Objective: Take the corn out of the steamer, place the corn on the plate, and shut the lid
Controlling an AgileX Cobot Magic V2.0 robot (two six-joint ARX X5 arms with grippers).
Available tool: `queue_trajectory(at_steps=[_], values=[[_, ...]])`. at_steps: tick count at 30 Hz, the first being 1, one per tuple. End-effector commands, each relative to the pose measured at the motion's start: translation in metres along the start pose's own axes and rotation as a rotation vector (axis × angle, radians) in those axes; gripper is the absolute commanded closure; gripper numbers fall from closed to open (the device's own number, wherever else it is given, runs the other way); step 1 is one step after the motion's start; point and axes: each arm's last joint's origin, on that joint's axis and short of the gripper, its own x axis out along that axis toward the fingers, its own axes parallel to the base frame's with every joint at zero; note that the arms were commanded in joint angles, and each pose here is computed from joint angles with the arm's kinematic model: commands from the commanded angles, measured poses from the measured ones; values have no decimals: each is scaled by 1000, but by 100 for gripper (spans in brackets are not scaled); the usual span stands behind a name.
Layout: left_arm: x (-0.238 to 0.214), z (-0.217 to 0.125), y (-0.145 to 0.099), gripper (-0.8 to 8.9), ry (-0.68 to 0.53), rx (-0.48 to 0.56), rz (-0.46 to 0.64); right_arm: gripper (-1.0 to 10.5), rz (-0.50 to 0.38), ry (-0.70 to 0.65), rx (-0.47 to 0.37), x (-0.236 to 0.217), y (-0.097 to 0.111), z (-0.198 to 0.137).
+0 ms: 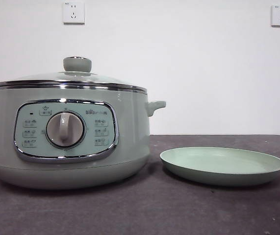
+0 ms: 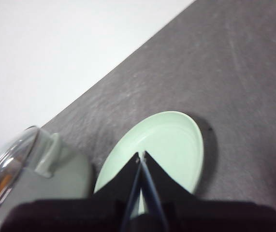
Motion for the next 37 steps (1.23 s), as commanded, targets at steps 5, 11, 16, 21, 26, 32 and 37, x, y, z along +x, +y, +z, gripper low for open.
queue_trajectory(at_steps=[5,11,16,21,26,32,37], values=[[-11,35,-22,822,-14,34,-33,958,1,55,-196,-3,31,39],[-6,65,-39,822,68,124,-88,957,52,123,-320,5,61,79],[4,90,-49,822,180,211,-102,953,139,270,-380,18,81,104],[18,111,-56,818,308,248,-145,948,231,437,-408,32,91,116],[33,127,-61,812,419,224,-201,875,261,556,-399,47,91,118],[49,139,-61,401,434,217,-191,551,254,586,-382,54,88,116],[68,150,-67,404,406,234,-194,545,256,579,-384,55,88,116]])
